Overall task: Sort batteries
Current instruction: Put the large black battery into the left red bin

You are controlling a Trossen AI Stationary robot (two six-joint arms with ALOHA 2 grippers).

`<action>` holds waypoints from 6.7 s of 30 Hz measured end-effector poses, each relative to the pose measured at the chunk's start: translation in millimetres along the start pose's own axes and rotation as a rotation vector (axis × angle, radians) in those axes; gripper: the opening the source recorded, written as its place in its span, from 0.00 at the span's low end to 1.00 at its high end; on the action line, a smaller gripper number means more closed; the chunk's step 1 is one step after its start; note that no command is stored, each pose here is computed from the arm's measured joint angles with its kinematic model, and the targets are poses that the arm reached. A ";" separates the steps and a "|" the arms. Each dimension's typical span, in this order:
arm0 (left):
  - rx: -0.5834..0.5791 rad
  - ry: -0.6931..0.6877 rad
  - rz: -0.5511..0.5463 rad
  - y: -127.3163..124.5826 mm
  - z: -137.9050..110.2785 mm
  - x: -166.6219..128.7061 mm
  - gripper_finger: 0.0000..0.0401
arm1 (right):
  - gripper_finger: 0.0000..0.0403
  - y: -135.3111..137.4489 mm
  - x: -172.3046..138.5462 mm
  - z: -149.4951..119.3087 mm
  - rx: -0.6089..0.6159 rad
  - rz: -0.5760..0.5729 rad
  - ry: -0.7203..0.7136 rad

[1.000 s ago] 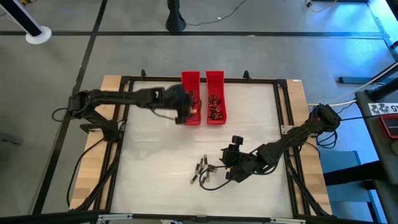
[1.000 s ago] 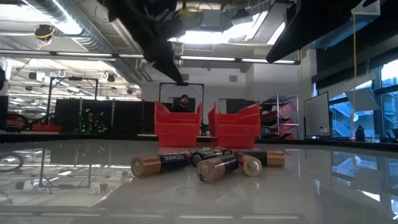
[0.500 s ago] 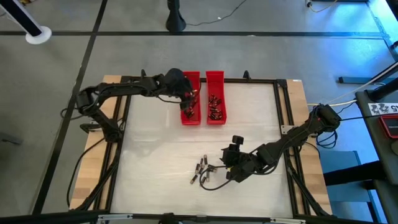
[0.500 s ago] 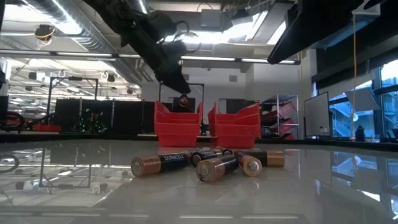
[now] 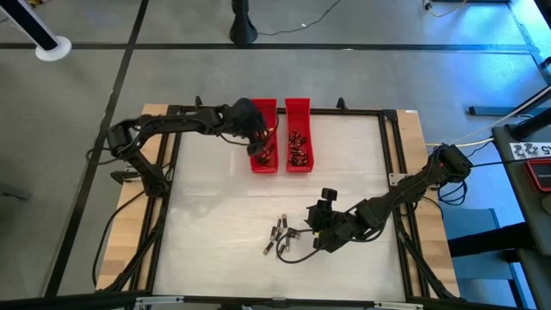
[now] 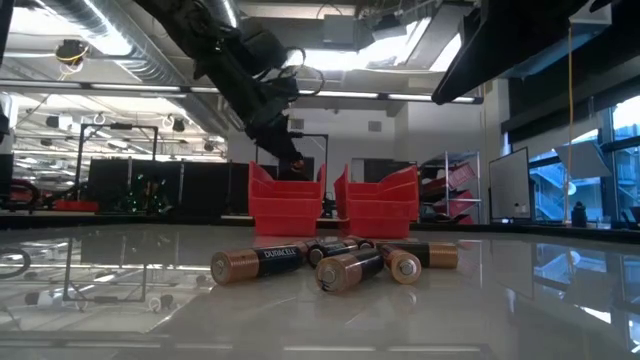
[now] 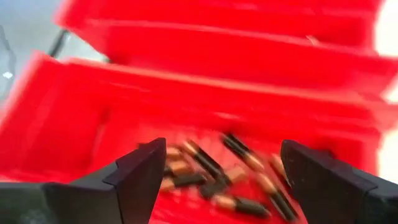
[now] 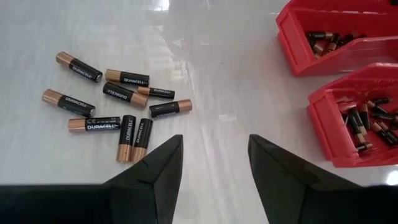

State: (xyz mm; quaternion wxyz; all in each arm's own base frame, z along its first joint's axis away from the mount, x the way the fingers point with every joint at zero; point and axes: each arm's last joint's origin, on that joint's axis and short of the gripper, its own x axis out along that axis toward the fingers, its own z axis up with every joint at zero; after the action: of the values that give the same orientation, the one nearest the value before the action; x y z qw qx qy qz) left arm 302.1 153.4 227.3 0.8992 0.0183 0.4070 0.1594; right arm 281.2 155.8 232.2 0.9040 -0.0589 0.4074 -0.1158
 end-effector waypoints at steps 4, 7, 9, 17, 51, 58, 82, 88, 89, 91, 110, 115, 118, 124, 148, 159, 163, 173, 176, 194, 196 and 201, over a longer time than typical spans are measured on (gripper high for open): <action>0.053 0.075 -0.070 -19.2 -3.7 -8.5 0.75 | 0.45 -0.1 0.0 -0.6 0.010 0.002 0.007; 0.086 0.117 -0.119 -39.1 -4.4 -17.4 0.75 | 0.45 -0.1 0.0 -0.6 0.010 0.005 0.008; 0.114 0.128 -0.155 -56.0 -3.5 -23.0 0.75 | 0.45 0.0 0.0 -0.5 0.009 0.005 0.008; 0.227 0.086 -0.312 -138.3 0.5 -38.0 0.75 | 0.45 0.1 0.0 -0.4 0.009 0.005 0.006; 0.236 -0.066 -0.384 -289.2 -64.2 -37.1 0.75 | 0.43 15.7 76.5 -7.8 0.257 0.170 0.159; 0.258 -0.052 -0.383 -293.6 -68.8 -40.1 0.75 | 0.34 25.5 92.8 -8.9 0.220 0.143 0.198; 0.263 -0.047 -0.390 -296.6 -70.9 -42.6 0.75 | 0.28 33.7 111.4 -22.2 0.249 0.134 0.264; 0.265 -0.048 -0.390 -296.7 -71.0 -42.6 0.75 | 0.26 31.9 114.5 -29.6 0.218 0.067 0.305; 0.264 -0.048 -0.390 -296.8 -70.9 -42.7 0.75 | 0.24 31.3 114.6 -29.9 0.213 0.064 0.310; 0.263 -0.048 -0.390 -296.7 -71.0 -42.7 0.75 | 0.17 30.1 114.7 -31.2 0.205 0.056 0.323; 0.279 0.016 -0.372 -295.3 -77.8 -43.4 0.75 | 0.10 -3.9 46.1 -3.6 0.108 -0.061 0.176; 0.281 0.026 -0.365 -295.3 -79.1 -43.6 0.75 | 0.10 -27.0 23.8 15.2 0.094 -0.103 0.060; 0.289 0.038 -0.359 -295.3 -80.8 -44.1 0.75 | 0.10 -42.0 20.5 25.6 0.096 -0.113 0.014; 0.294 0.056 -0.303 -294.2 -84.6 -47.8 0.75 | 0.10 -73.0 33.9 49.7 0.086 -0.050 -0.075; 0.180 -0.014 0.107 -264.3 -96.8 -119.1 0.75 | 0.10 -236.3 109.6 88.3 0.273 0.054 -0.466; 0.183 -0.016 0.102 -265.6 -97.7 -120.3 0.75 | 0.10 -248.8 143.3 92.0 0.313 0.088 -0.402; 0.186 -0.015 0.103 -265.6 -97.9 -120.3 0.75 | 0.11 -247.9 150.6 88.8 0.315 0.081 -0.366; 0.196 -0.015 0.105 -264.9 -96.9 -119.4 0.75 | 0.26 -247.4 153.4 83.8 0.320 0.056 -0.312; 0.184 -0.017 0.104 -265.1 -96.9 -119.3 0.75 | 0.30 -247.4 153.4 83.7 0.320 0.056 -0.310; 0.146 -0.094 0.039 -273.0 -88.0 -119.3 0.75 | 0.34 -161.5 65.6 83.9 0.108 0.371 -0.077; 0.140 -0.113 0.008 -275.7 -85.2 -119.5 0.75 | 0.34 -136.6 56.8 80.3 0.079 0.421 -0.031; 0.095 -0.119 -0.157 -280.2 -73.9 -116.2 0.75 | 0.34 -77.7 37.6 60.5 0.046 0.443 0.138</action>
State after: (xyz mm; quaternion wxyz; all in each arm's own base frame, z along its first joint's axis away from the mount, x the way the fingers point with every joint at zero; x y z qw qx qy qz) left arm 252.0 -154.5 216.8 0.9297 0.0384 0.3601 0.0676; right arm 338.2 71.8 260.7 0.8783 0.0606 0.4686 0.0727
